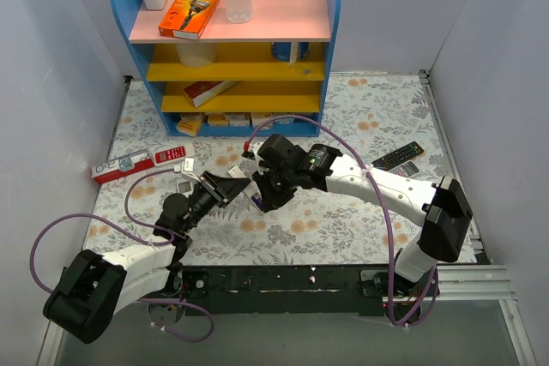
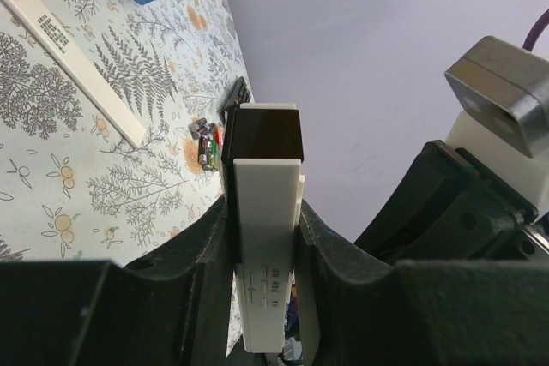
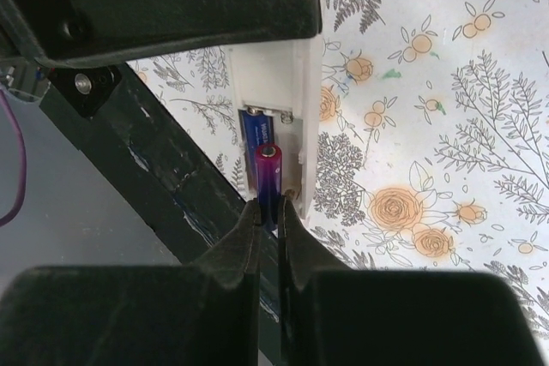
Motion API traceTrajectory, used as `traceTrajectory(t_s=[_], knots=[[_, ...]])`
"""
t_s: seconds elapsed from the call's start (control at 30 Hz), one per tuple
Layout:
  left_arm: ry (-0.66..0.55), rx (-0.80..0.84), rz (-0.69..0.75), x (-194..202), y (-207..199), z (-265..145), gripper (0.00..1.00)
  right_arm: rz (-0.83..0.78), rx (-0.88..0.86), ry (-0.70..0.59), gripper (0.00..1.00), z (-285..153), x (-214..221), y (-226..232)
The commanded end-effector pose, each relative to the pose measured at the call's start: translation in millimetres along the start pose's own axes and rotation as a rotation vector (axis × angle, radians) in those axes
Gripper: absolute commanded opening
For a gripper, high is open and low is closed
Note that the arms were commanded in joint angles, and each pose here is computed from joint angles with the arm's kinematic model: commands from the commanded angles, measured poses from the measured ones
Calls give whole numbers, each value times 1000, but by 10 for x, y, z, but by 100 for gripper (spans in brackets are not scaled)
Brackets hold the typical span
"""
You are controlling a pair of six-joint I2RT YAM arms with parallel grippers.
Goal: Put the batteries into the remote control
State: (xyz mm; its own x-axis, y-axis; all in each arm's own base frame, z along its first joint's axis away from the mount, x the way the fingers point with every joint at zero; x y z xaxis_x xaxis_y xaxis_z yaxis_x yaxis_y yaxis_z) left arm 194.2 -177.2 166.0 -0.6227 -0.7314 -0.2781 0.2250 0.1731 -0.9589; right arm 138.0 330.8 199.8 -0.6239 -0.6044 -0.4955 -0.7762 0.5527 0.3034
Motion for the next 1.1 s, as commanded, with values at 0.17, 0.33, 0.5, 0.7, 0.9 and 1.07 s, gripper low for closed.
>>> traceTrajectory(t_s=[0.17, 0.33, 0.5, 0.7, 0.9, 1.07], knots=[[-25, 80, 46, -20, -117, -53, 0, -22, 40, 0, 1, -154, -48, 6], [-9, 126, 45, 4, -184, -71, 0, -22, 57, 22, 1, -133, -53, -12], [2, 144, 54, 13, -211, -78, 0, -24, 62, 40, 1, -121, -82, -9], [4, 160, 55, 16, -244, -84, 0, -27, 81, 81, 1, -119, -102, -20], [-4, 171, 35, 3, -275, -90, 0, -27, 85, 97, 1, -80, -128, -22], [-5, 172, 31, 2, -282, -92, 0, -30, 96, 91, 5, -62, -177, -29]])
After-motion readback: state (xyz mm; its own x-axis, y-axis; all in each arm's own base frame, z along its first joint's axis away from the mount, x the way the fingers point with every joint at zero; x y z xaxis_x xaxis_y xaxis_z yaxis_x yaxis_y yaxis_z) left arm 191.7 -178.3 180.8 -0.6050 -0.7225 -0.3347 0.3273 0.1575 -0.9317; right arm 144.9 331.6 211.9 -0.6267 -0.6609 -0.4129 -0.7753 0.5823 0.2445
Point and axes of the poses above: each gripper's point midway between its finger pads, its own z axis out along the fingers, its own y axis along the line the jaws close on, x = y × z, the point moved 5 cm from there along -z, back along the fingers, and after that the axes turned 4 degrees about -z, right-handed, at the moved point
